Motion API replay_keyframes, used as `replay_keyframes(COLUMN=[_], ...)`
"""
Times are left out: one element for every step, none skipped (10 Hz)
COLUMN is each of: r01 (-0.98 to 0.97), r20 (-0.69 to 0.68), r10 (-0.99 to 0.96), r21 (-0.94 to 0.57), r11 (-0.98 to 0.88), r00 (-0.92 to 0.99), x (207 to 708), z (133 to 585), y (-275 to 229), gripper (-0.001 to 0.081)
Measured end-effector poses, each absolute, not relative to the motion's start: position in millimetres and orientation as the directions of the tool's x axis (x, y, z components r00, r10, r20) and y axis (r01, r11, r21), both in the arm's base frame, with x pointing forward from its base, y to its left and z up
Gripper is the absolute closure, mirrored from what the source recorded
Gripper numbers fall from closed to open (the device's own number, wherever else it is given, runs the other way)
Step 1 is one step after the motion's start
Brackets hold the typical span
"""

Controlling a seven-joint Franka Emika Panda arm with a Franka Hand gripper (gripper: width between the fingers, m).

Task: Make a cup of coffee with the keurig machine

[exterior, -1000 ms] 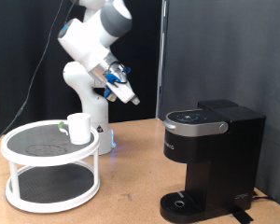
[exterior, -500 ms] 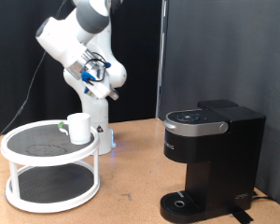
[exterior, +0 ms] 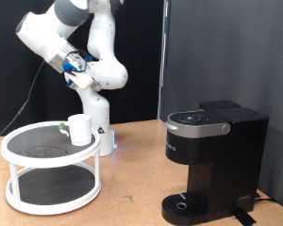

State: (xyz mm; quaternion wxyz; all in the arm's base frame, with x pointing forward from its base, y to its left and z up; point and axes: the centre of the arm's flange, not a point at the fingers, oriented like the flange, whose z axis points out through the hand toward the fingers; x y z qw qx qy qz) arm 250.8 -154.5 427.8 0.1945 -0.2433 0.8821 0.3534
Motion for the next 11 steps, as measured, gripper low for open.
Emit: replay_keyframes(r01=[-0.566, -0.567, -0.572, -0.576, -0.574, -0.569, -0.561, -0.553, -0.549, -0.546, -0.544], r20=[-0.514, -0.507, -0.503, -0.499, -0.493, -0.497, -0.509, -0.519, -0.527, -0.533, -0.536], r10=[-0.292, -0.299, -0.313, -0.325, -0.330, -0.323, -0.305, -0.290, -0.280, -0.276, -0.274], r21=[0.530, 0.533, 0.525, 0.514, 0.508, 0.498, 0.483, 0.473, 0.465, 0.455, 0.448], r11=[0.631, 0.628, 0.630, 0.636, 0.642, 0.654, 0.672, 0.686, 0.695, 0.703, 0.710], r00=[-0.807, -0.808, -0.806, -0.803, -0.805, -0.806, -0.805, -0.804, -0.802, -0.800, -0.799], x=[251, 249, 245, 239, 232, 225, 221, 218, 217, 218, 219], z=[427, 426, 424, 422, 420, 421, 423, 426, 430, 434, 439], y=[-154, -155, -159, -166, -175, -185, -196, -204, -212, -219, -225], gripper=[0.0806, 0.0806, 0.0806, 0.0806, 0.0806, 0.0806, 0.0806, 0.0806, 0.0806, 0.0806, 0.0806])
